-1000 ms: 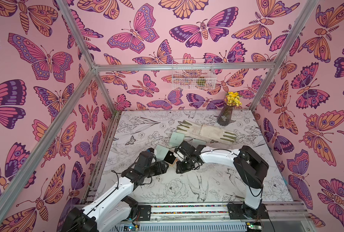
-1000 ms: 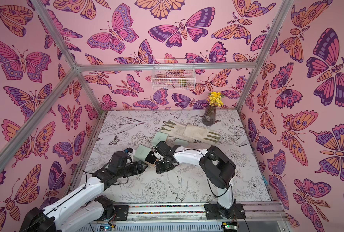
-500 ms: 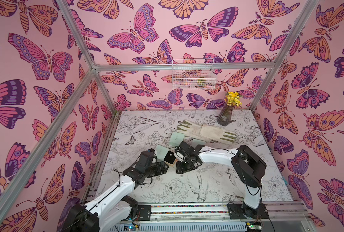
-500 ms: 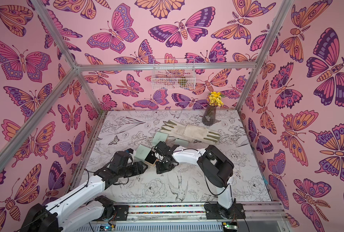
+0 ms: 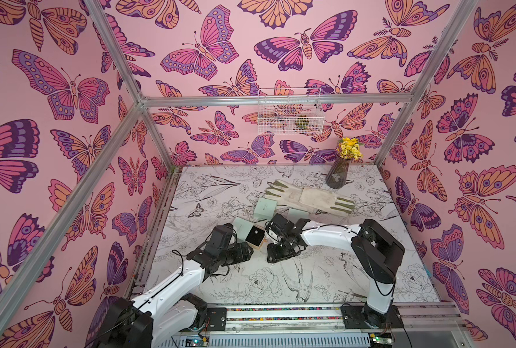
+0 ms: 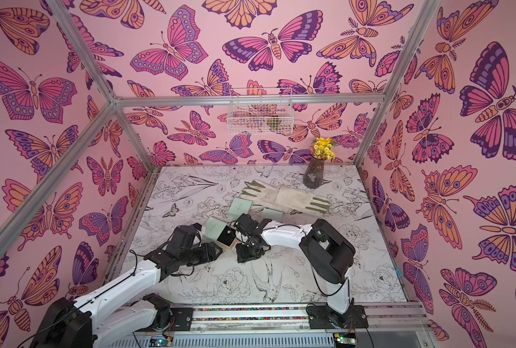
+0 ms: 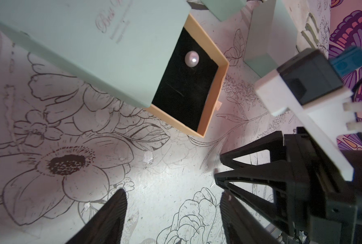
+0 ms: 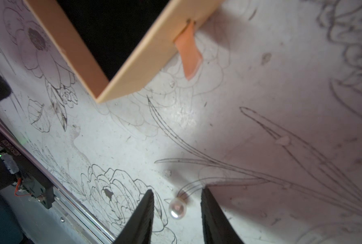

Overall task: Place the earrings into the drawer-style jewelry box
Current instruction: Adjust the earring at the center of the board.

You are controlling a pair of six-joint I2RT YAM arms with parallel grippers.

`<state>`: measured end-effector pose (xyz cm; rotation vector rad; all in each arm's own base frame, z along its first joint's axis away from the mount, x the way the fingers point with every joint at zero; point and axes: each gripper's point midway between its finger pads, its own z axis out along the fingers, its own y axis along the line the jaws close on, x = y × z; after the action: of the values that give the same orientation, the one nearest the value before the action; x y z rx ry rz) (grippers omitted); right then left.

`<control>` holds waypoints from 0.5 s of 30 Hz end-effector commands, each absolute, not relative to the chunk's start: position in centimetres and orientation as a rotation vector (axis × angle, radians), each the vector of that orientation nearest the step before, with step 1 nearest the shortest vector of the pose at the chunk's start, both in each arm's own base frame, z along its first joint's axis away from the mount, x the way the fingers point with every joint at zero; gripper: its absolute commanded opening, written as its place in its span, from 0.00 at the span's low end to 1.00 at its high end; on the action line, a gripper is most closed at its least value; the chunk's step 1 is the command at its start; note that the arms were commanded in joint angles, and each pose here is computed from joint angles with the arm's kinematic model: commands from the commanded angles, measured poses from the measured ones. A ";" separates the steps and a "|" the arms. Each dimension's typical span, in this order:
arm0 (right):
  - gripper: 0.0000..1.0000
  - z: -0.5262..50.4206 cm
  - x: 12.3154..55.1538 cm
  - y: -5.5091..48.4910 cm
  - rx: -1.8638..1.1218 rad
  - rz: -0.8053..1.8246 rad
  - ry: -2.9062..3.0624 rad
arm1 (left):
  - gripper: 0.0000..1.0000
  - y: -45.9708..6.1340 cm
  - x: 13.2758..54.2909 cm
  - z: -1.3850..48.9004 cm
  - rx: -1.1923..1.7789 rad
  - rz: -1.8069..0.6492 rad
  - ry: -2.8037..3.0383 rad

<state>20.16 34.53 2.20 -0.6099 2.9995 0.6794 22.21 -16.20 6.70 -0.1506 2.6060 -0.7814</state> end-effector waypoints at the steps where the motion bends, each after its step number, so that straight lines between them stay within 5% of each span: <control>1: 0.40 1.2 18.6 32.6 -0.591 0.605 3.082 | 0.72 -16.7 22.6 7.4 -0.116 -0.796 2.589; 15: 0.44 1.0 18.0 33.6 -0.633 0.668 3.069 | 0.71 -16.6 22.7 7.6 -0.123 -0.793 2.576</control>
<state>18.90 34.40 2.33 -0.6335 3.0073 0.7291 22.29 -16.37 6.88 -0.1441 2.6030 -0.7848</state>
